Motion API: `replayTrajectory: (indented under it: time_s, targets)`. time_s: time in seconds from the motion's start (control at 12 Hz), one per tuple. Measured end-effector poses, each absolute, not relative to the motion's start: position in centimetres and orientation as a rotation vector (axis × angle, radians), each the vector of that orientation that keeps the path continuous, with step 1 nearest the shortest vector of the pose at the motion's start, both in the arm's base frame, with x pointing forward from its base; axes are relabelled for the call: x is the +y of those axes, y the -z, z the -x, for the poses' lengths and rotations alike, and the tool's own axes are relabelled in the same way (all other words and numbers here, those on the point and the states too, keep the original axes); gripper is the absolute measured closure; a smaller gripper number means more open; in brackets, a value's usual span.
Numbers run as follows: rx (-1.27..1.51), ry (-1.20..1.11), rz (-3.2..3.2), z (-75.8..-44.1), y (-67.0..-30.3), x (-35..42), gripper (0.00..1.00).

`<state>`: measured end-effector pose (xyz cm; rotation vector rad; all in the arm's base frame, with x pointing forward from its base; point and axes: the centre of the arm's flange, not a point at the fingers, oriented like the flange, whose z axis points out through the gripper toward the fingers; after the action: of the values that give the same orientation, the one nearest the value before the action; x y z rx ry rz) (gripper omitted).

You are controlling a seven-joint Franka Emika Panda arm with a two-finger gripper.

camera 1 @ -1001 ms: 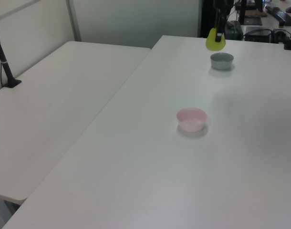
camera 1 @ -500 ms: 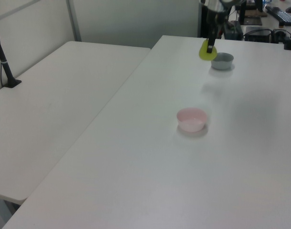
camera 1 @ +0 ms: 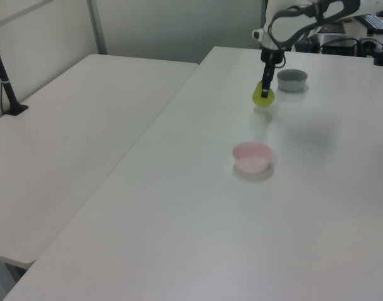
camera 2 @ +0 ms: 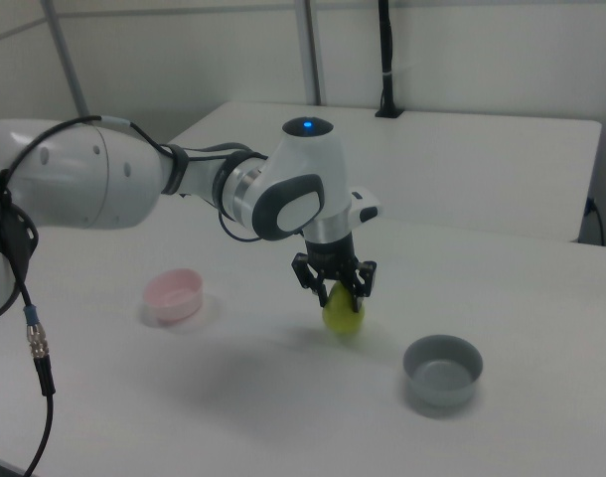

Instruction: Pick up a pear from the bowl

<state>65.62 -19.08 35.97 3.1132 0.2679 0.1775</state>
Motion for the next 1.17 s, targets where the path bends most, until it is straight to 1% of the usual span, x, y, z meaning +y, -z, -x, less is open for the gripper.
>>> replayTrajectory:
  time_s: [0.08, 0.42, 0.58, 0.67, 0.75, 0.83, 1.17]
  targets:
    - [0.267, -0.163, -3.116, -65.7, -34.9, -19.1, 0.4]
    - [0.246, -0.164, -3.118, -65.7, -34.8, -19.3, 0.4]
    - [0.234, -0.162, -3.12, -65.7, -34.7, -19.4, 0.33]
    - [0.23, -0.167, -3.118, -65.7, -34.9, -19.6, 0.25]
    - [0.226, -0.181, -3.114, -65.7, -35.6, -19.7, 0.11]
    - [0.215, -0.191, -3.115, -65.5, -36.7, -19.7, 0.0]
    - [0.118, -0.084, -3.079, -63.1, -44.2, -18.7, 0.0]
